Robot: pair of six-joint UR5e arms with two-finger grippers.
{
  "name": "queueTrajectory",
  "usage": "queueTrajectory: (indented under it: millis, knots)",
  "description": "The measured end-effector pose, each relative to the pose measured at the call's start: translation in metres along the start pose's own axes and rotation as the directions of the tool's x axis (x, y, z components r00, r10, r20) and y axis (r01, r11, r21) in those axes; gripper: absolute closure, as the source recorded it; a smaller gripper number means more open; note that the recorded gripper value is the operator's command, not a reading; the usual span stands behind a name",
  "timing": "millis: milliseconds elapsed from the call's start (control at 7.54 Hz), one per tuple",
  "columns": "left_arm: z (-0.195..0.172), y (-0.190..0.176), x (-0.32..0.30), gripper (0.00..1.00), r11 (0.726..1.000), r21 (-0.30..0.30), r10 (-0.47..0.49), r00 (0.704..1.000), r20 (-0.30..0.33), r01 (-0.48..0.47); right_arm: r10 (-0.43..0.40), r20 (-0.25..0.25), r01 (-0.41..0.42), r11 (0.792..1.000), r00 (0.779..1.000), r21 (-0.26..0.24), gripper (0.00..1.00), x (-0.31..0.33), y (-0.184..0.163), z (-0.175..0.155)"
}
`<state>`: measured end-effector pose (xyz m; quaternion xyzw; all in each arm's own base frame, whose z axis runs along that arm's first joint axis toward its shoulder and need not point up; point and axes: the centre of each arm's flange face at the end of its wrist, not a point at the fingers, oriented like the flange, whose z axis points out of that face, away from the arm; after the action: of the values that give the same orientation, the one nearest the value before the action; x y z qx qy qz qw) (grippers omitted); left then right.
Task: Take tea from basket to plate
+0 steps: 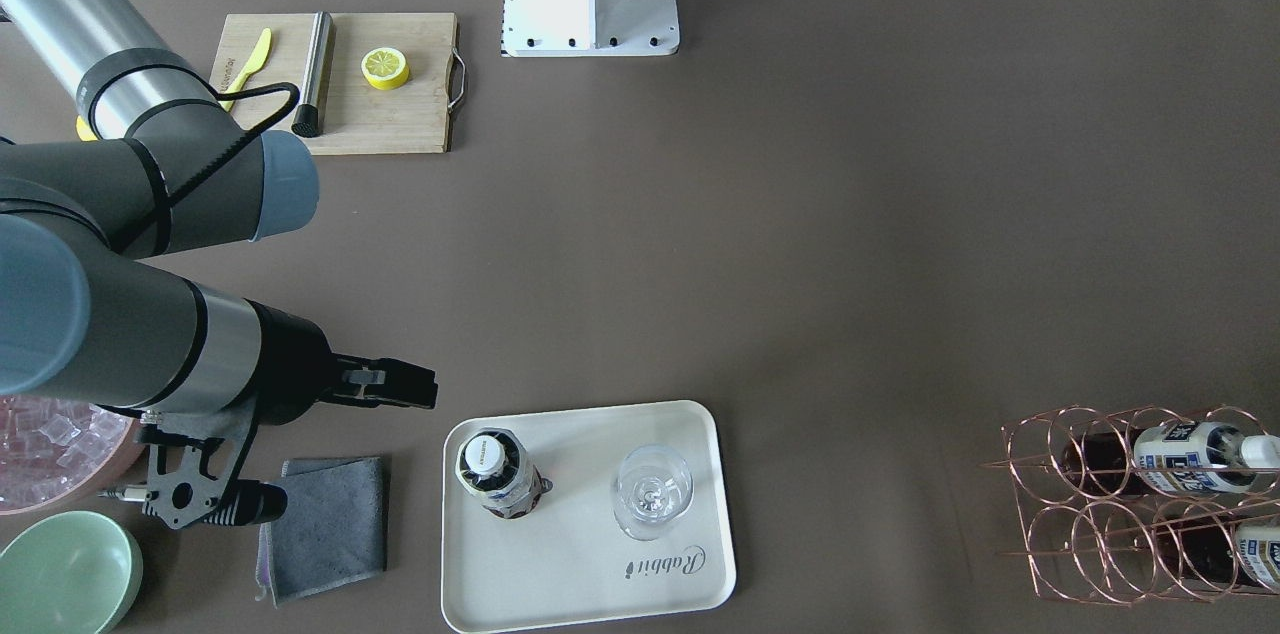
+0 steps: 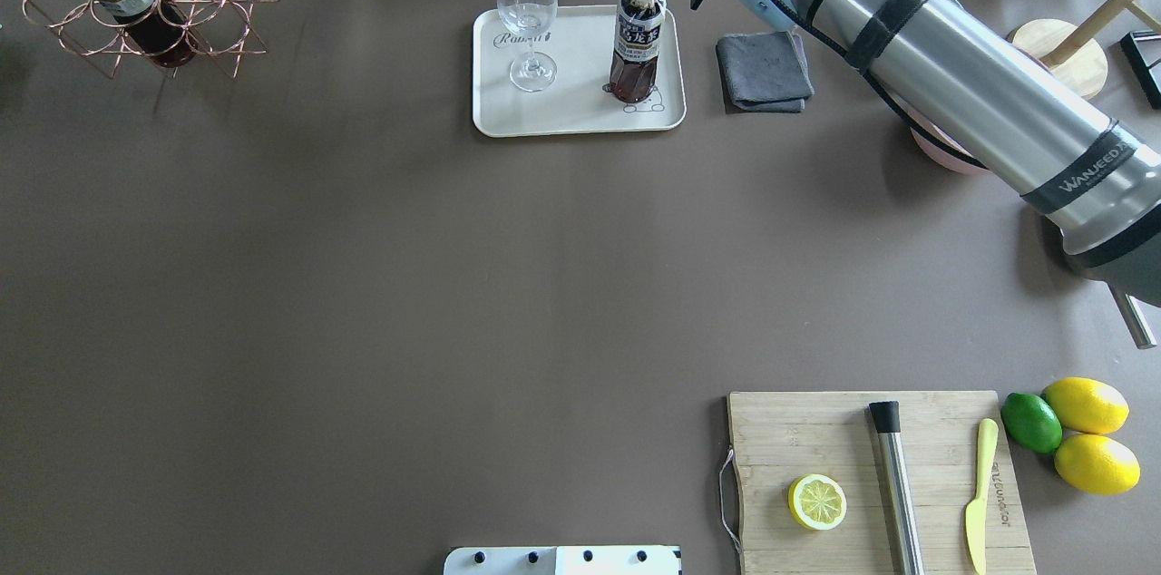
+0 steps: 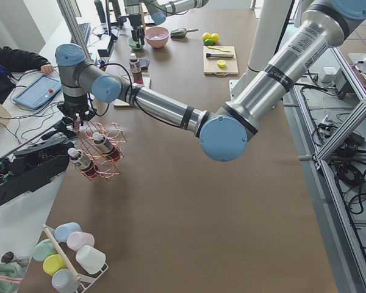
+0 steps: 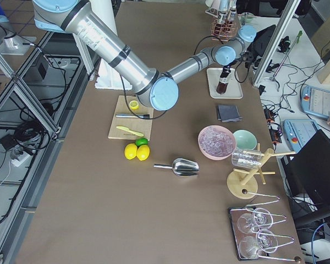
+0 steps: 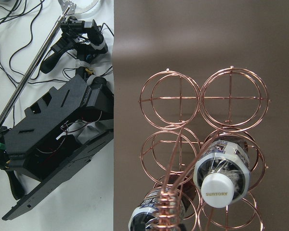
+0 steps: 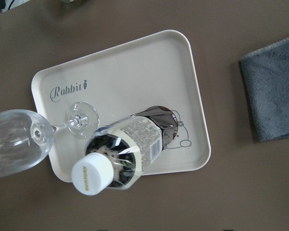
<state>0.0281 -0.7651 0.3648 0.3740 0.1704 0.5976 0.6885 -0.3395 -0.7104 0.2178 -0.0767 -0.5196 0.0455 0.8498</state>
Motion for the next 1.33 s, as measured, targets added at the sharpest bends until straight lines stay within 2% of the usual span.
queueTrajectory:
  millis: [265,531,796,929,1062,1327]
  knots:
    - [0.009,0.008,-0.002,1.00,1.000,-0.015,-0.015,1.000,-0.004,0.015,-0.095,-0.052,0.095,0.995,0.994,-0.006,0.06,0.083,0.023,0.000]
    - [0.016,0.014,-0.002,1.00,0.999,-0.034,-0.024,1.000,-0.007,0.023,-0.169,-0.141,0.170,0.985,0.975,-0.009,0.04,0.157,0.069,-0.002]
    - [0.025,0.017,0.000,1.00,0.999,-0.042,-0.031,0.999,-0.020,0.031,-0.273,-0.259,0.269,0.962,0.926,-0.050,0.02,0.220,0.128,-0.013]
    - [0.027,0.018,0.000,0.21,0.998,-0.044,-0.034,0.999,-0.023,0.033,-0.319,-0.294,0.308,0.948,0.901,-0.084,0.02,0.263,0.150,-0.017]
    - [0.028,0.018,0.000,0.02,0.998,-0.045,-0.035,0.999,-0.026,0.034,-0.356,-0.313,0.337,0.935,0.881,-0.115,0.01,0.310,0.167,-0.019]
    - [0.033,0.021,0.001,0.02,0.996,-0.051,-0.069,0.997,-0.035,0.068,-0.389,-0.327,0.362,0.921,0.861,-0.143,0.01,0.407,0.199,-0.020]
